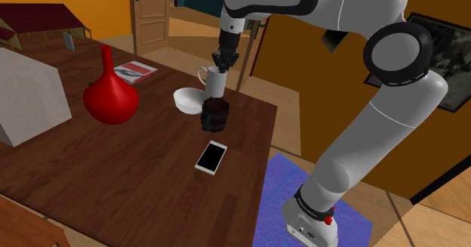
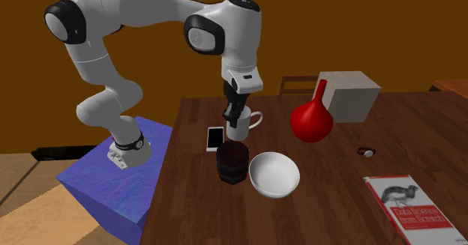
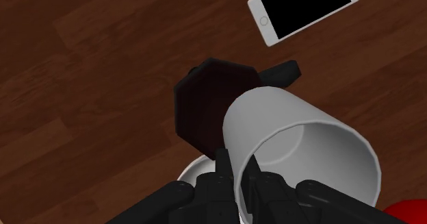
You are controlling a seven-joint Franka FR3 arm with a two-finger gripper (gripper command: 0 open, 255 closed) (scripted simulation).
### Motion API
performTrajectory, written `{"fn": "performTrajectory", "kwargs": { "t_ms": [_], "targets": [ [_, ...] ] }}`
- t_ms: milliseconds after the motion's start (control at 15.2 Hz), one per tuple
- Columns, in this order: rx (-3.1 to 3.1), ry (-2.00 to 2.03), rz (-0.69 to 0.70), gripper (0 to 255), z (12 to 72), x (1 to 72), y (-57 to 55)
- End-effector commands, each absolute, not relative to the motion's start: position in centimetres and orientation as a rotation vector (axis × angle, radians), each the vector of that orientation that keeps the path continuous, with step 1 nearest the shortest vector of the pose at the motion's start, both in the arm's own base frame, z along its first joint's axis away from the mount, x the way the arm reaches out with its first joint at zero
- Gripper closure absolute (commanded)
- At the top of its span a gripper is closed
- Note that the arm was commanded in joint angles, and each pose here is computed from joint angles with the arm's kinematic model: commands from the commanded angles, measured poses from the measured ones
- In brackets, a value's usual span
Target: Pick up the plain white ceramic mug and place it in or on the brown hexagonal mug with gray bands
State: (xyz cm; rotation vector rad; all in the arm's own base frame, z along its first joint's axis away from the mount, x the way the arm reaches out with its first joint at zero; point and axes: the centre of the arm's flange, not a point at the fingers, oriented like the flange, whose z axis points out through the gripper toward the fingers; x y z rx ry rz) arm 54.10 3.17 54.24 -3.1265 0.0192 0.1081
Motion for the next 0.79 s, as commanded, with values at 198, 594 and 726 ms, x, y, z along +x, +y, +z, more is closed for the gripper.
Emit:
{"fn": "performTrajectory", "kwargs": {
  "t_ms": [198, 594, 726],
  "targets": [
    [-3.126, 0.019, 0.107, 255, 51.6, 54.1, 3.0],
    [-3.126, 0.019, 0.107, 255, 48.3, 54.1, 3.0],
    [-3.126, 0.019, 0.107, 255, 48.3, 54.1, 3.0]
  ]
}}
